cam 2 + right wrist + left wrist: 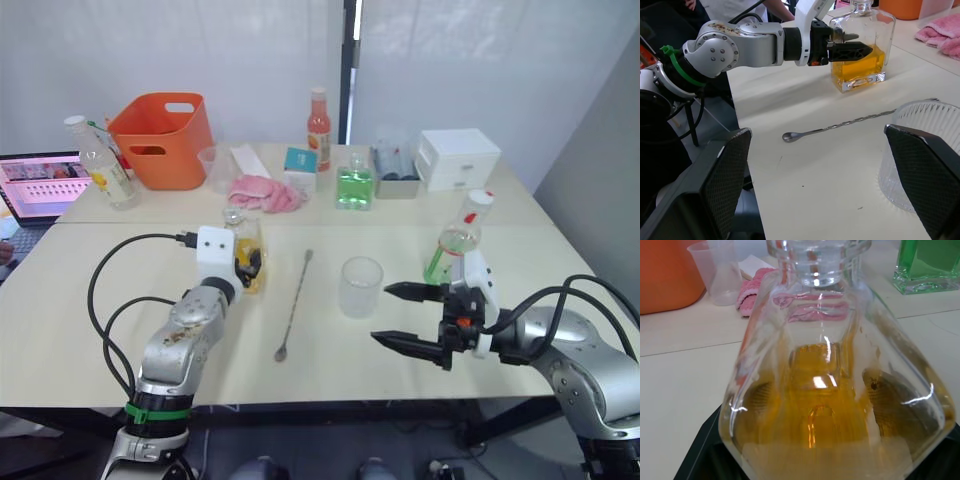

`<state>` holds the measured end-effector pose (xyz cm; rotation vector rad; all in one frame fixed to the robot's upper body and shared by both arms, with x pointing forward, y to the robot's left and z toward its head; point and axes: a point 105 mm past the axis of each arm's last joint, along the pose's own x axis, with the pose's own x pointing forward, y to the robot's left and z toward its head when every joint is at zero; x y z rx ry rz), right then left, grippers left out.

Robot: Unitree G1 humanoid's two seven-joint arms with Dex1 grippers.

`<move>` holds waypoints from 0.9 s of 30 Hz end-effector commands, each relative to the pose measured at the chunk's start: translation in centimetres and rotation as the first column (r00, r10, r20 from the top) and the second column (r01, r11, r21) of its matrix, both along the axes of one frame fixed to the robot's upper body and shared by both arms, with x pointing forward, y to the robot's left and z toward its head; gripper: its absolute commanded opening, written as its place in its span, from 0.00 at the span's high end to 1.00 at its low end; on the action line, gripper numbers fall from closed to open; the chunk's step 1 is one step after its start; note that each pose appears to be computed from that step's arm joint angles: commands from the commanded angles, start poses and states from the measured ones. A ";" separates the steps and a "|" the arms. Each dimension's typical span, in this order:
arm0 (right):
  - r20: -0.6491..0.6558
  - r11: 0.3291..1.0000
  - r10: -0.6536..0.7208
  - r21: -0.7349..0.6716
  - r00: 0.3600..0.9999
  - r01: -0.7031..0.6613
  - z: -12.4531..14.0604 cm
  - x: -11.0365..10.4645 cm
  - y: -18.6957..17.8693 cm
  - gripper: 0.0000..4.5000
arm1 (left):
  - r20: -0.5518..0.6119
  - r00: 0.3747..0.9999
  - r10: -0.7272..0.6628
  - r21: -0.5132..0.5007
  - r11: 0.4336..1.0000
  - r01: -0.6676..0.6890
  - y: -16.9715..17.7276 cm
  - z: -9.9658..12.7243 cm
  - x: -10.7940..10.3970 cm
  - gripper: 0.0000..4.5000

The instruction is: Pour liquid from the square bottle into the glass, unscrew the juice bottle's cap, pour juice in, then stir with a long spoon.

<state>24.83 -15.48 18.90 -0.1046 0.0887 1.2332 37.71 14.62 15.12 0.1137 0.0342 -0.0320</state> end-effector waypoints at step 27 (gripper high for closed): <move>0.066 0.993 -0.115 0.000 0.991 0.115 0.4 1.3 -2.5 0.00 | 0.018 0.125 -0.992 0.081 0.126 0.989 -4.9 6.5 -9.1 0.38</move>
